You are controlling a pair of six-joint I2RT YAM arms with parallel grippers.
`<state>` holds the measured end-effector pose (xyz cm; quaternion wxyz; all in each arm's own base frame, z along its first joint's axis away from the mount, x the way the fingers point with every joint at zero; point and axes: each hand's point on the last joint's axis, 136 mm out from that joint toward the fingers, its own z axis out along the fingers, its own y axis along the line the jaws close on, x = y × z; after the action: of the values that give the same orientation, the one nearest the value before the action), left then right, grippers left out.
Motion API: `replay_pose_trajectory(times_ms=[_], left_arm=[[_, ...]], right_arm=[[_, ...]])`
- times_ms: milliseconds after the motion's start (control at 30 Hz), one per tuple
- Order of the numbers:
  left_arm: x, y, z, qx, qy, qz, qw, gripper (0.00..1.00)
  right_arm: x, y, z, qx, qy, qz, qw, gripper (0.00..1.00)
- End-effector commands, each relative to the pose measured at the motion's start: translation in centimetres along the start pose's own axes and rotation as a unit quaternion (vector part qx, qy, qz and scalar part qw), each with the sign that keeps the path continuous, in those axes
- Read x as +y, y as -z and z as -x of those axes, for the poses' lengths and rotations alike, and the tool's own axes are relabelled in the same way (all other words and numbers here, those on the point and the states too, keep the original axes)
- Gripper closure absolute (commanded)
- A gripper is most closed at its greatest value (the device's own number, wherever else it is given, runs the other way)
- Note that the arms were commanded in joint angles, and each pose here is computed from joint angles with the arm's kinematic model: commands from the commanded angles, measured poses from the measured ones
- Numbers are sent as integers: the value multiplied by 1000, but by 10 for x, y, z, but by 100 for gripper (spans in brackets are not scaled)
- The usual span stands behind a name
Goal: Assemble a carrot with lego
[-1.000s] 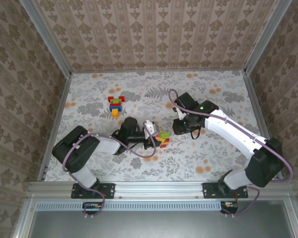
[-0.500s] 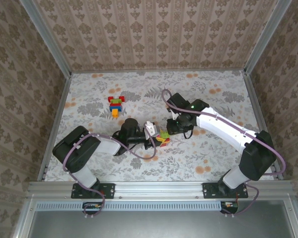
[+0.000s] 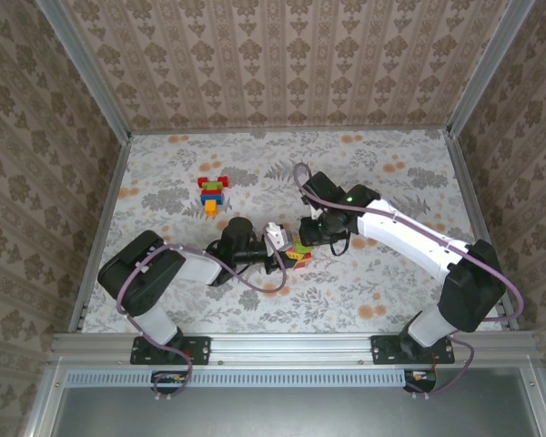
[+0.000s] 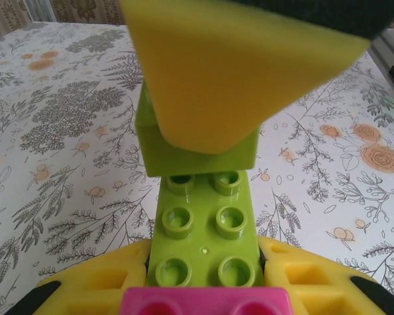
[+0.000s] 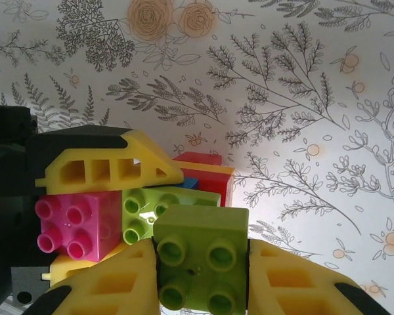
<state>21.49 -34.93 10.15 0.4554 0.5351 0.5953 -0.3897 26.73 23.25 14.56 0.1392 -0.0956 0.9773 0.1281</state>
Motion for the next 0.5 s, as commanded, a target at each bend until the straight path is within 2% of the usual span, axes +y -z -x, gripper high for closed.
replay_pose_trajectory(times_ms=[0, 467], left_arm=[[-4, 1, -36, 51, 14, 5, 999, 70], [-3, 0, -40, 58, 15, 6, 998, 71]], right_arm=[[-2, -10, -6, 8, -15, -7, 1000, 82], [-10, -19, -10, 2, -27, -32, 999, 82]])
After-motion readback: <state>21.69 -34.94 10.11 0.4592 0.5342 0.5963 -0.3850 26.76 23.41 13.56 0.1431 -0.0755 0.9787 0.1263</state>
